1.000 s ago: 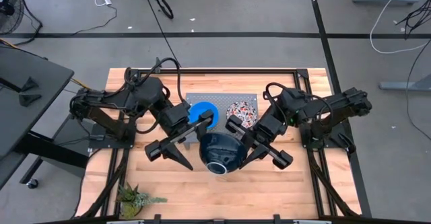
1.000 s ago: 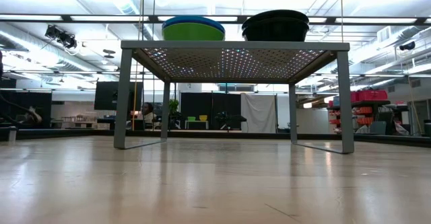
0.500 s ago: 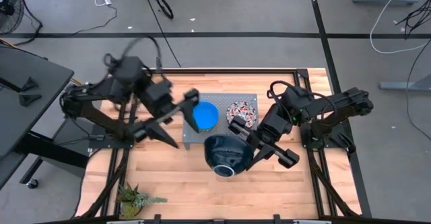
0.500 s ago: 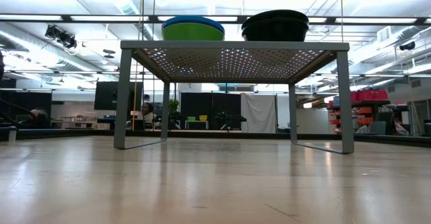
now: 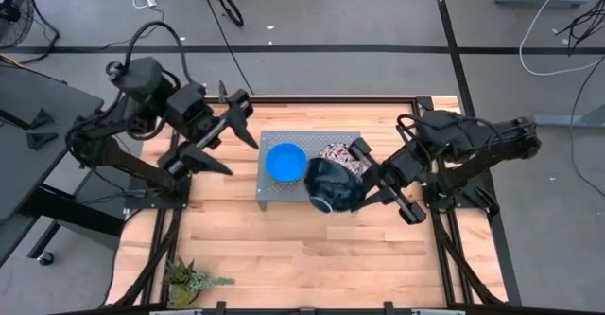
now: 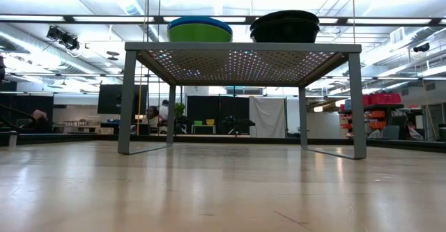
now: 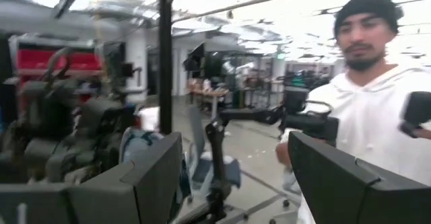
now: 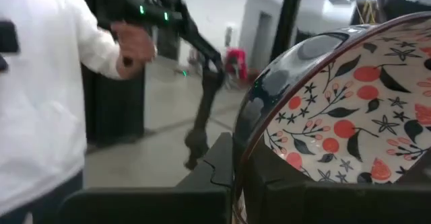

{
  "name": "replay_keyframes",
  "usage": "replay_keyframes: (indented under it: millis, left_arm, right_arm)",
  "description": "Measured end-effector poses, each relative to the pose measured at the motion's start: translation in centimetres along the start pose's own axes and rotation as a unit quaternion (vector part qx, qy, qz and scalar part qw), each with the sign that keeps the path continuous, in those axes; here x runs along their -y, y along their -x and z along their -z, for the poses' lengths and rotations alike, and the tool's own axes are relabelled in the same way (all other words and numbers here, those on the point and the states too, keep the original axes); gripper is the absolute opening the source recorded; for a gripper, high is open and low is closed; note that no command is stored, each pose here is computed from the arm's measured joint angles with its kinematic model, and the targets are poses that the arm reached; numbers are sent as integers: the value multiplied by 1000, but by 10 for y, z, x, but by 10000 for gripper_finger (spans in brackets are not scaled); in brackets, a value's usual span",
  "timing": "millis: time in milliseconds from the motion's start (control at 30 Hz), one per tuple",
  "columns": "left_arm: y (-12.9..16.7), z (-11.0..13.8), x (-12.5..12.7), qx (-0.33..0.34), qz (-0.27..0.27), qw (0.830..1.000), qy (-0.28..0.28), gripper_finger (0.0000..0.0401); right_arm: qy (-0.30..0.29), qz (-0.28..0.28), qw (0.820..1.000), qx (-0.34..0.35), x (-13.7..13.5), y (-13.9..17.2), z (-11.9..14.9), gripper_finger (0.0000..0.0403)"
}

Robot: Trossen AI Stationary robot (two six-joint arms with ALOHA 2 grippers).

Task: Pick & Place Mini bowls
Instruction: Stack the white patterned bowl on top of the white patterned bowl on the shelf

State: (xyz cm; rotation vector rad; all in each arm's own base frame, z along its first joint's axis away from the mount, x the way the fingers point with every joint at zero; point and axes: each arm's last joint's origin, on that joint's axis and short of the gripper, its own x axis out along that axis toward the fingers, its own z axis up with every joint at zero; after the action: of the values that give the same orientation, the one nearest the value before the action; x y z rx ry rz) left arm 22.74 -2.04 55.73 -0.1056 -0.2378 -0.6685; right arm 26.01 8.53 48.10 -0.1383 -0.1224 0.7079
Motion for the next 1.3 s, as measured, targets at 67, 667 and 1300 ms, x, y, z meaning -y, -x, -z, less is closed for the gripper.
replay_keyframes:
  millis: [67, 667, 1300]
  left_arm:
    - [2, 2, -3, -10, -18, 1000, 7, 273]
    - [22, 29, -23, -144, -125, 979, 66, 261]
    - [39, 41, -20, -231, -235, 943, 46, 37]
  right_arm:
    - [7, 17, 1000, -23, -2, 7, 0, 6]
    - [-17, 138, 958, -249, -1, 39, 30, 6]
    - [-69, 214, 892, -393, 17, 66, 58, 6]
